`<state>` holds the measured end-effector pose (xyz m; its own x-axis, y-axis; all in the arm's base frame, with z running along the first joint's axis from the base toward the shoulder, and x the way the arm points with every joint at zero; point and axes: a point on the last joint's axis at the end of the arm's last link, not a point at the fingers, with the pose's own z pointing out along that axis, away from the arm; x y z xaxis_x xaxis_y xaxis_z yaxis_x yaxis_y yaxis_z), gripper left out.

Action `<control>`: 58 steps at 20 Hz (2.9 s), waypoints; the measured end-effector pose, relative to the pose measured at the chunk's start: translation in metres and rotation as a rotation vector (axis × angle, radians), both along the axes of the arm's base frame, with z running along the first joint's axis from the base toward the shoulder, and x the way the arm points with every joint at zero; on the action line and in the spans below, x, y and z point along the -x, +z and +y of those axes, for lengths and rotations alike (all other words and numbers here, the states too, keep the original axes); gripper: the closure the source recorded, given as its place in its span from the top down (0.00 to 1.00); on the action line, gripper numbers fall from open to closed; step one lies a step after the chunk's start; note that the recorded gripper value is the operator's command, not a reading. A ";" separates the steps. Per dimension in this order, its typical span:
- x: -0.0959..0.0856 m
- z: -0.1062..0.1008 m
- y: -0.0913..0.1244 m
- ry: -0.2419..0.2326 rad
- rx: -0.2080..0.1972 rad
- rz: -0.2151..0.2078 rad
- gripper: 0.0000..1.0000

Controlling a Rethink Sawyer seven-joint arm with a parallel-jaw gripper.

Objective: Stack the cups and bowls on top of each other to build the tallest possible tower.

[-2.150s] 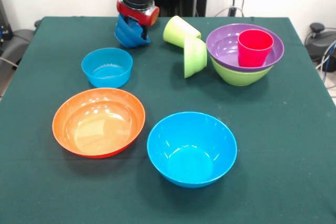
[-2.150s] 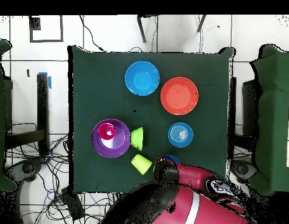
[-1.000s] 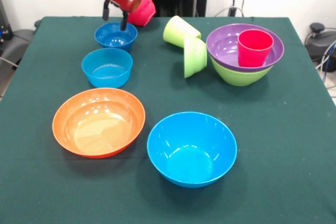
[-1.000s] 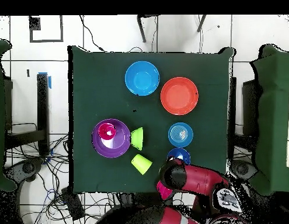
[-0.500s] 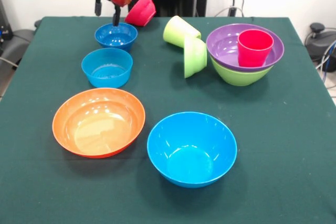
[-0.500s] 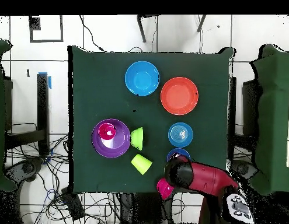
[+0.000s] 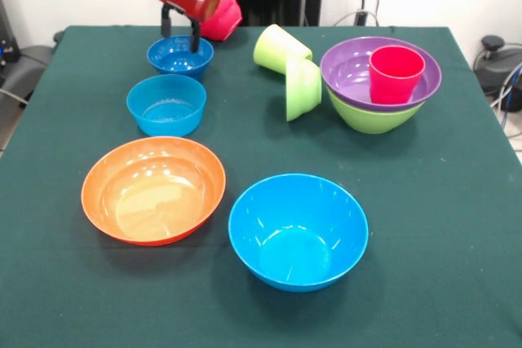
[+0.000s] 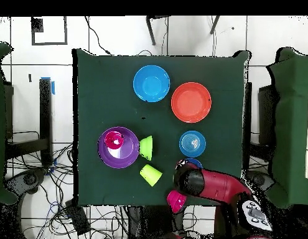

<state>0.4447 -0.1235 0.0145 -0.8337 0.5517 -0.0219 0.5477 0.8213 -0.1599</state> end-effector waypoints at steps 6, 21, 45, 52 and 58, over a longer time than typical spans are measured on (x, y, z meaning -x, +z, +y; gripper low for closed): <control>-0.001 0.015 -0.011 0.017 -0.034 0.010 1.00; 0.010 0.032 -0.036 0.022 -0.085 0.053 1.00; 0.027 0.046 -0.071 0.144 0.025 0.145 1.00; 0.024 0.037 -0.065 0.135 0.040 0.135 1.00; 0.018 0.028 -0.061 0.130 0.059 0.123 1.00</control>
<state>0.4262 -0.0957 -0.0469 -0.8965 0.4396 0.0556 0.4105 0.8712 -0.2693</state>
